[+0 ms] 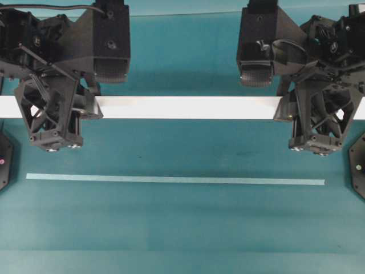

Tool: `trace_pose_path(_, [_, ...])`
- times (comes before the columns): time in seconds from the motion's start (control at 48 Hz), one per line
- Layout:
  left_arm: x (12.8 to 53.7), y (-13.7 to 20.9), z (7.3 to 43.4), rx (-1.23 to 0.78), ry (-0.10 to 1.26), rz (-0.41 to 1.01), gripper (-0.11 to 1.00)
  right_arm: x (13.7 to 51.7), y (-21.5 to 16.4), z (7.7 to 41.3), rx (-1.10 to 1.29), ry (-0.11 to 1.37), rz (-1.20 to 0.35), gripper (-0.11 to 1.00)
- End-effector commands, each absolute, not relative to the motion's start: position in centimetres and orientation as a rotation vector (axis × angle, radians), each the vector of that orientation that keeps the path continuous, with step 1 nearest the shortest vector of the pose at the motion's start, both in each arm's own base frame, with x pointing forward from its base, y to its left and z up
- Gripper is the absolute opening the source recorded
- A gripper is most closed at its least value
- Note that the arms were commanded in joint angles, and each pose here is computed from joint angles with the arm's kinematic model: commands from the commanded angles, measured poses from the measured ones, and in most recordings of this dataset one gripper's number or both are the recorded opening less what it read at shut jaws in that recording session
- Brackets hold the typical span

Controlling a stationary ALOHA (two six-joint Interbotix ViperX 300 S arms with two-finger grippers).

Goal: Lift a wooden board with both hands.
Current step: 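Carry the board forward and lower it toward the table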

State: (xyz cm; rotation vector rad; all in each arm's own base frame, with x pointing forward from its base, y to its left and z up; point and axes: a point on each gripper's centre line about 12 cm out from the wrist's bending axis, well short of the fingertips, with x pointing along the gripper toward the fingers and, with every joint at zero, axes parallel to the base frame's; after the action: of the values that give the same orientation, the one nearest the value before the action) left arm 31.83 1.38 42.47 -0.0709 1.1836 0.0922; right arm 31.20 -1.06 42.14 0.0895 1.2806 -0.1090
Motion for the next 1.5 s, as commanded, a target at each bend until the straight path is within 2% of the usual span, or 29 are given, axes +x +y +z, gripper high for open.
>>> trace_pose_path(0.0, [31.5, 1.4, 43.6, -0.074, 1.147, 0.093, 0.18, 31.1, -1.2, 43.0, 0.093, 1.249, -0.117, 0.21])
trace_pose_path(0.333, [31.6, 1.4, 43.6, -0.076, 1.139, 0.097, 0.18, 31.1, -1.4, 42.4, 0.094, 1.266, -0.121, 0.21])
trace_pose_path(0.521, [31.8, 1.5, 42.8, -0.074, 1.151, 0.1, 0.18, 30.9, -1.5, 40.5, 0.092, 1.325, -0.124, 0.21])
trace_pose_path(0.708, [32.4, 1.6, 40.1, -0.072, 1.166, 0.101, 0.18, 30.9, -1.5, 37.0, 0.074, 1.405, -0.113, 0.21])
trace_pose_path(1.209, [32.5, 1.3, 32.1, -0.073, 1.264, 0.1, 0.18, 31.4, -1.5, 30.6, 0.058, 1.379, -0.098, 0.21])
trace_pose_path(1.479, [32.3, 1.3, 29.0, -0.073, 1.283, 0.099, 0.18, 31.4, -1.2, 26.6, 0.05, 1.4, -0.089, 0.21])
